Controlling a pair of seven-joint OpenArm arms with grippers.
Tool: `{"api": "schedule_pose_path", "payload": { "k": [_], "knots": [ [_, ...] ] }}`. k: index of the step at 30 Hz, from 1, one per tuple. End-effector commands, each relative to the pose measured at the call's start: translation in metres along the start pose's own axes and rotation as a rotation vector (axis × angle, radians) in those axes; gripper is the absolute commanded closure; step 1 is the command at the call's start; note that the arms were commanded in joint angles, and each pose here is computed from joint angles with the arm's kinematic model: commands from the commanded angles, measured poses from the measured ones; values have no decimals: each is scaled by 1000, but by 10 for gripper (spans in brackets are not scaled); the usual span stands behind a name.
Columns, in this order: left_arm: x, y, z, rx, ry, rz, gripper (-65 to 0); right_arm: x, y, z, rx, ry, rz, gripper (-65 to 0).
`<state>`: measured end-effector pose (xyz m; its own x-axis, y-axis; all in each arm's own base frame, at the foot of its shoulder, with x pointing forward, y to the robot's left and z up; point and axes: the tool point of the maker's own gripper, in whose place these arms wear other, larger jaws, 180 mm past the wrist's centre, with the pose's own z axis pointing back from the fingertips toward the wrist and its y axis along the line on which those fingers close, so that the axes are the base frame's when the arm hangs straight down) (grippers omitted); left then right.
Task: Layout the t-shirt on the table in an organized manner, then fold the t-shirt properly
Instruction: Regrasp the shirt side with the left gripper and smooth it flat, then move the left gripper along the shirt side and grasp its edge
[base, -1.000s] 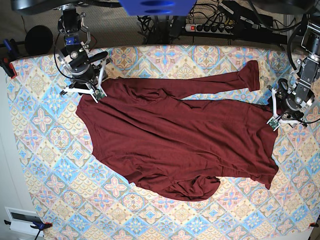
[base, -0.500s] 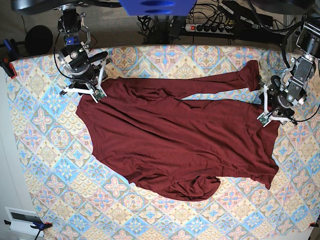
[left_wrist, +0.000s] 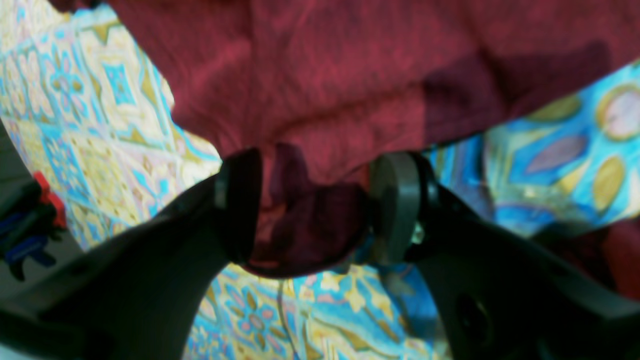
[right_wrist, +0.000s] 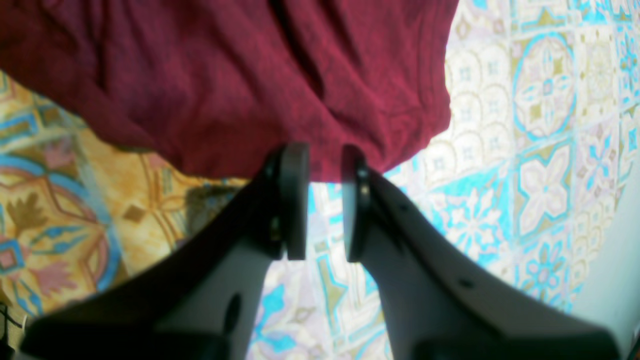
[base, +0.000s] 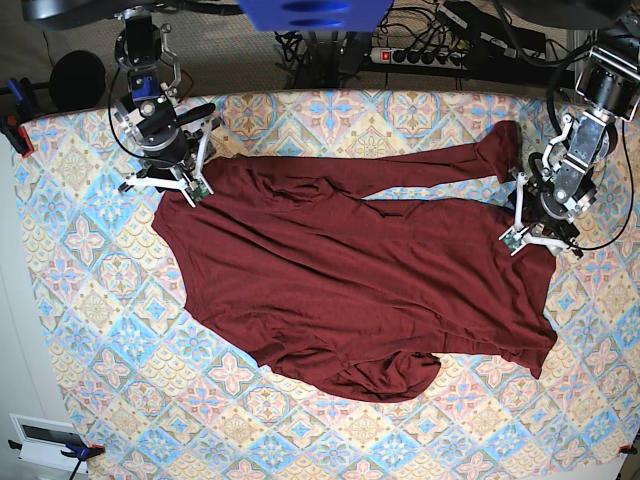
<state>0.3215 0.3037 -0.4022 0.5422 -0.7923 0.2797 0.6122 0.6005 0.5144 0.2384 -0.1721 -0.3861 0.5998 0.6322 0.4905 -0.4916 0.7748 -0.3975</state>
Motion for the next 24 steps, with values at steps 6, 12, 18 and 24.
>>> {"api": "schedule_pose_path", "payload": {
  "k": [6, 12, 18, 24],
  "knots": [
    [6, 39, 5, 83, -12, 14, -317, 9, -7, 3, -22, -34, 3, -109],
    [10, 36, 4, 78, -19, 19, -171, 9, -7, 3, -21, -34, 2, -109],
    [13, 34, 3, 74, -27, 22, -93, 9, -7, 3, -21, -34, 2, -109],
    [19, 42, 8, 89, -49, 35, -90, 9, -7, 3, -21, -34, 2, -109]
  ]
}}
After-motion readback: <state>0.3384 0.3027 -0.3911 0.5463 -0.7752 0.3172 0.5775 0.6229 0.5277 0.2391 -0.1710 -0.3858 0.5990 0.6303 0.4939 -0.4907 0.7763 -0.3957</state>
